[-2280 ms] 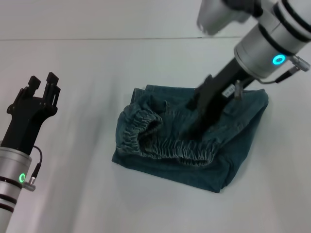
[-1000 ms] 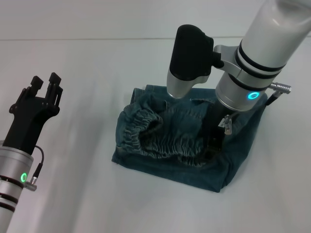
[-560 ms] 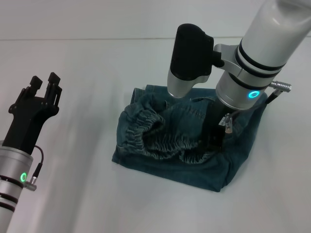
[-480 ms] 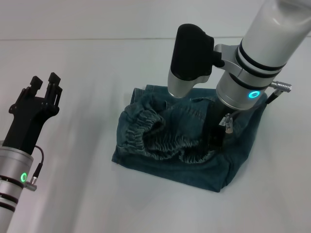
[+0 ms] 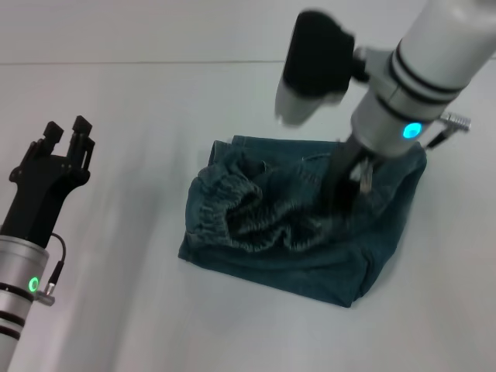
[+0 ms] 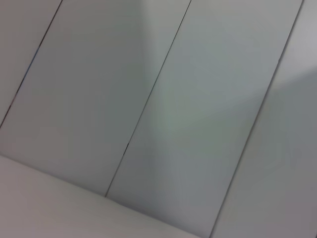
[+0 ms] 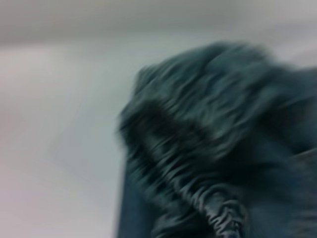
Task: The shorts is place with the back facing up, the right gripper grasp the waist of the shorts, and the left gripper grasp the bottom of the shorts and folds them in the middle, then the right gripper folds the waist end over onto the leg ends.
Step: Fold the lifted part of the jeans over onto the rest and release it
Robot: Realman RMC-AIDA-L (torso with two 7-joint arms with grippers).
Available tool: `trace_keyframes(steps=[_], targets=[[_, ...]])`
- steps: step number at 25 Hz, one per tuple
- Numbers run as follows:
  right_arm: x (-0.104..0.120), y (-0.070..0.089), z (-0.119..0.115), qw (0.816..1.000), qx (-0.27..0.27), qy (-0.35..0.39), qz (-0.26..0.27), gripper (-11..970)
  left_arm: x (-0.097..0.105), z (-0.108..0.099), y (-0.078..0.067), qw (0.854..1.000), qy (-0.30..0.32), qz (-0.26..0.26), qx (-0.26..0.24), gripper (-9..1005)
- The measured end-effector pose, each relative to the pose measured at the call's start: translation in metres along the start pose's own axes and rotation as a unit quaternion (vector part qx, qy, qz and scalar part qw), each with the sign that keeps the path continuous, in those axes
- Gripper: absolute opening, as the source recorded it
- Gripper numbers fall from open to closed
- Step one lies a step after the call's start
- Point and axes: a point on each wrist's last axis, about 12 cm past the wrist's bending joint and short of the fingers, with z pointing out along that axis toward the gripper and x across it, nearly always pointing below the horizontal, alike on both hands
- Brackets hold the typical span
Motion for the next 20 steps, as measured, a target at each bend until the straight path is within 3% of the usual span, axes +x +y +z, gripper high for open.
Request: trace_keyframes(steps=[4,9,14,20], targets=[[-0.001,-0.019,-0.023,0.997,0.047,-0.061,0.021,53,-0.002,-0.002,0.006,1.0,0.001,-0.005,-0.006,536],[-0.009,-0.04,-0.033,0.984,0.112,-0.133,0.042,54,-0.003,-0.005,0.011,1.0,0.002,-0.013,-0.01,549],[-0.015,-0.048,-0.026,0.969,0.136,-0.197,0.061,53,-0.003,-0.009,0.013,1.0,0.003,-0.013,-0.015,563],[-0.018,-0.056,-0.004,0.96,0.14,-0.222,0.096,72,-0.002,-0.01,0.013,1.0,0.006,-0.012,-0.013,579]])
